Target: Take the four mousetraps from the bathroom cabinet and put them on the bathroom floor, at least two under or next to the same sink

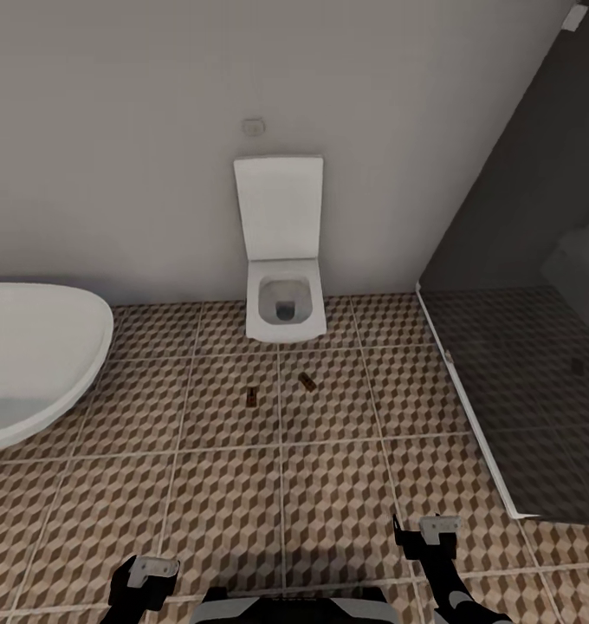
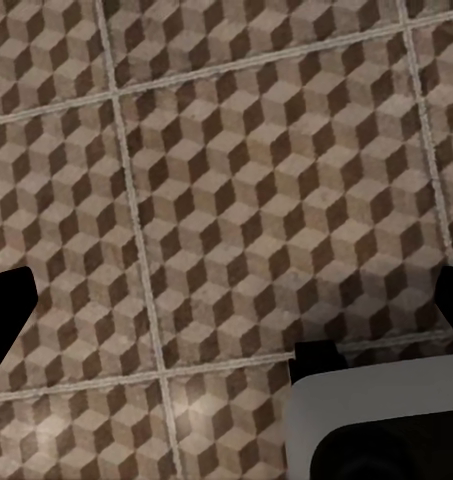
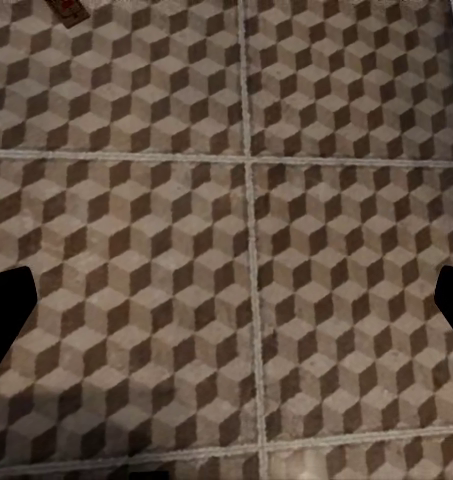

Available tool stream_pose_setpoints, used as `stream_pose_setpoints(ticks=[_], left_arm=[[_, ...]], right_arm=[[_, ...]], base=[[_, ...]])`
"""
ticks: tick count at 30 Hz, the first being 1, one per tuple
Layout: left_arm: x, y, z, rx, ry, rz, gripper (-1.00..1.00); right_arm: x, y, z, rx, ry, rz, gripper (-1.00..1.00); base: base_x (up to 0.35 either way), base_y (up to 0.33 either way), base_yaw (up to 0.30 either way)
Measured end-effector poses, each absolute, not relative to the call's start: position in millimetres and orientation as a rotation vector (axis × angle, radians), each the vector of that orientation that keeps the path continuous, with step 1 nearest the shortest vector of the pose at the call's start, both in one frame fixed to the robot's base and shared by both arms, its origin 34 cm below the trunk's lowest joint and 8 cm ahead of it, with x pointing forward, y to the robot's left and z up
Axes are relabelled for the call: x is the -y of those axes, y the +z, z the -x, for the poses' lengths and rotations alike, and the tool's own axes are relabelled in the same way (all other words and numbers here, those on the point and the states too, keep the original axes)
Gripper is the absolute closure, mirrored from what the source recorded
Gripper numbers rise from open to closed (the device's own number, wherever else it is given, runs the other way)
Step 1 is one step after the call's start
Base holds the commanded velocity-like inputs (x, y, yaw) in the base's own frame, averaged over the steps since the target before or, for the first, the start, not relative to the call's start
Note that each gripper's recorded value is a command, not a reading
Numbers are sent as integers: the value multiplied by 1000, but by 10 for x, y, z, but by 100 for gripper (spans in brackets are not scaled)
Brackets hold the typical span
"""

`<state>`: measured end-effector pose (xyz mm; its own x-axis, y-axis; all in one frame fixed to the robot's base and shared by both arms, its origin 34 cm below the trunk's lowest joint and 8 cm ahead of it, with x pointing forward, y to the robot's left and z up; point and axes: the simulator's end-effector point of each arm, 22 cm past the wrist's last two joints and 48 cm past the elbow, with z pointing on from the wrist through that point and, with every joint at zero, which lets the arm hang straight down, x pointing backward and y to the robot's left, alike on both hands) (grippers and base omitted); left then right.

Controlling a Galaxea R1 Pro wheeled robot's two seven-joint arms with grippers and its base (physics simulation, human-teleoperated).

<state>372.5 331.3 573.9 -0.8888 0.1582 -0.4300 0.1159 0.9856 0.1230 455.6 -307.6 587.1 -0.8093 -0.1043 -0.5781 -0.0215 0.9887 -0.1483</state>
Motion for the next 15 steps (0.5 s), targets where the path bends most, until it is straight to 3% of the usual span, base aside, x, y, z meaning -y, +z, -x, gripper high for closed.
stream_pose_setpoints(ticks=[15], left_arm=[[-3302, 5824, -3787, -2658, 131, -189, -100]], right_arm=[[3066, 5975, -4617, -2490, -177, 85, -100]], base=[[0, 0, 0]])
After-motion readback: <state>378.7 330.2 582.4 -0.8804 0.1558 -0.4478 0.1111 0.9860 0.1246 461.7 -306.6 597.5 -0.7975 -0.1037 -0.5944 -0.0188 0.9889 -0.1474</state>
